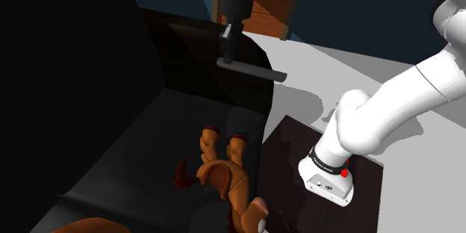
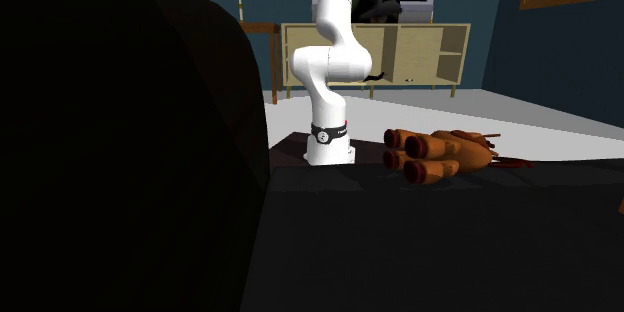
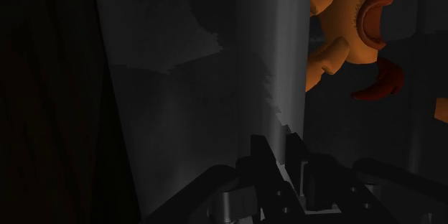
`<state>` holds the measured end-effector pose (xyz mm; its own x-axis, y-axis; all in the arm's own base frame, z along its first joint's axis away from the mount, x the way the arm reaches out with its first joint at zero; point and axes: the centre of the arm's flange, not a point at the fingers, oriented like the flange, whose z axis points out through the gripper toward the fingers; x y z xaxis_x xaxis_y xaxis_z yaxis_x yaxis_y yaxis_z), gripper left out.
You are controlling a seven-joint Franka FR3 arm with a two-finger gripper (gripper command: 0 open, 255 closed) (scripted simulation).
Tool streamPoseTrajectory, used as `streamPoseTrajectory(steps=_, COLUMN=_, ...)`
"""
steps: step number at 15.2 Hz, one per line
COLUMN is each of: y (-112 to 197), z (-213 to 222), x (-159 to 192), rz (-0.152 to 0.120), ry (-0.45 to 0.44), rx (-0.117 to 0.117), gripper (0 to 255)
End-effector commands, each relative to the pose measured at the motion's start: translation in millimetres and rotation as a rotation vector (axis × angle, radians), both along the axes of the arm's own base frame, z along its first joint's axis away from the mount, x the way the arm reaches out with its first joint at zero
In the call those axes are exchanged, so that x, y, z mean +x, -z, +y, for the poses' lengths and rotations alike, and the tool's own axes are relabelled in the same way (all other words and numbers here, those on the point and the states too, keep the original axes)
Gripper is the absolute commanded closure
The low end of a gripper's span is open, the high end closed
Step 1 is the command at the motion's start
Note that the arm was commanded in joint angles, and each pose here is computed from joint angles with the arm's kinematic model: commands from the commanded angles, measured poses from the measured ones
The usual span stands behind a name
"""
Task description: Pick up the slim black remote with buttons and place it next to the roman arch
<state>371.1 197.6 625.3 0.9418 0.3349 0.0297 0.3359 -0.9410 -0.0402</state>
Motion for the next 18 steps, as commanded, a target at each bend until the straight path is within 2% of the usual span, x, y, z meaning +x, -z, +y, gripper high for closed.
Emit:
streamPoseTrajectory(steps=1, y=-10, z=0, x=0, rz=0.0, ry=0.0, rx=0.0, gripper=255)
streamPoseTrajectory(steps=11, y=-62, z=0, x=0, rz=0.0, ry=0.0, rx=0.0, gripper=255)
streamPoseTrajectory(steps=18, y=-62, z=90, x=-21, rz=0.0, ry=0.0, rx=0.0, gripper=255)
